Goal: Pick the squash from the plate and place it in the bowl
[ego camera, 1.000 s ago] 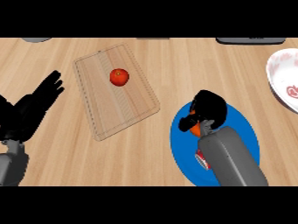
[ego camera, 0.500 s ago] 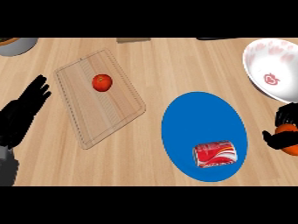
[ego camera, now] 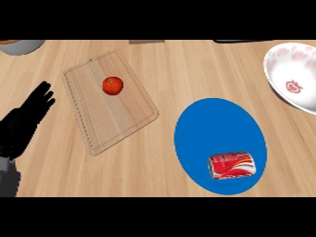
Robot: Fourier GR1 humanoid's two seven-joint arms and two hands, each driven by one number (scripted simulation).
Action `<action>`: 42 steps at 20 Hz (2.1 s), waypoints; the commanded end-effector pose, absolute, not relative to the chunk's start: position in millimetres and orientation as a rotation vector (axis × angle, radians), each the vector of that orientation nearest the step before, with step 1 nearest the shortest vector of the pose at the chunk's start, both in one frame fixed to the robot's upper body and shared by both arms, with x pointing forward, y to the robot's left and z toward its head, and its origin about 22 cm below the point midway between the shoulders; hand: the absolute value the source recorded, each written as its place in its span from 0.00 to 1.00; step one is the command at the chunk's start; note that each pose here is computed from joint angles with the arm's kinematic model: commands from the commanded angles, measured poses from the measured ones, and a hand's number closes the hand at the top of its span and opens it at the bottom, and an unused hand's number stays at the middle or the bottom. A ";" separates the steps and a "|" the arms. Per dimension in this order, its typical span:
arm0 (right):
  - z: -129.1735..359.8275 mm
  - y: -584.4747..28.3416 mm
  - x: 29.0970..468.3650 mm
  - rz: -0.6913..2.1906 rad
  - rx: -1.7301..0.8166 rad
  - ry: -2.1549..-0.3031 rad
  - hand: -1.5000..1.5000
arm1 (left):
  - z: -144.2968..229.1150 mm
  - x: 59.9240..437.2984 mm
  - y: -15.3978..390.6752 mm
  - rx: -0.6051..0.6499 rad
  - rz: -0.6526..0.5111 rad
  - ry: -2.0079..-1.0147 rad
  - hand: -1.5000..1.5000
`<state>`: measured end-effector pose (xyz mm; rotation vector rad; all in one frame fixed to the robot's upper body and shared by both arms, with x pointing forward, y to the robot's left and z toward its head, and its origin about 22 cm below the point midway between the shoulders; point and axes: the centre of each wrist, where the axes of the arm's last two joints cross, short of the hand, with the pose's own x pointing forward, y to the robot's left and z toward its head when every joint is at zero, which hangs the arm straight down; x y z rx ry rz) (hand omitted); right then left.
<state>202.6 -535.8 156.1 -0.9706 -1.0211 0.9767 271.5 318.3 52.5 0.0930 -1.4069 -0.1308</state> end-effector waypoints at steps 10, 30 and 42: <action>307.9 -592.9 146.1 1.036 -1.099 -1.158 1.00 | 67.5 294.0 302.1 0.043 -0.196 -1.424 0.50; 322.3 -518.7 232.6 0.775 -0.970 -1.423 1.00 | 58.2 289.3 299.6 0.017 -0.240 -1.416 0.50; 264.6 -476.5 331.0 0.690 -1.003 -1.336 1.00 | 77.3 309.4 284.2 0.012 -0.237 -1.433 0.50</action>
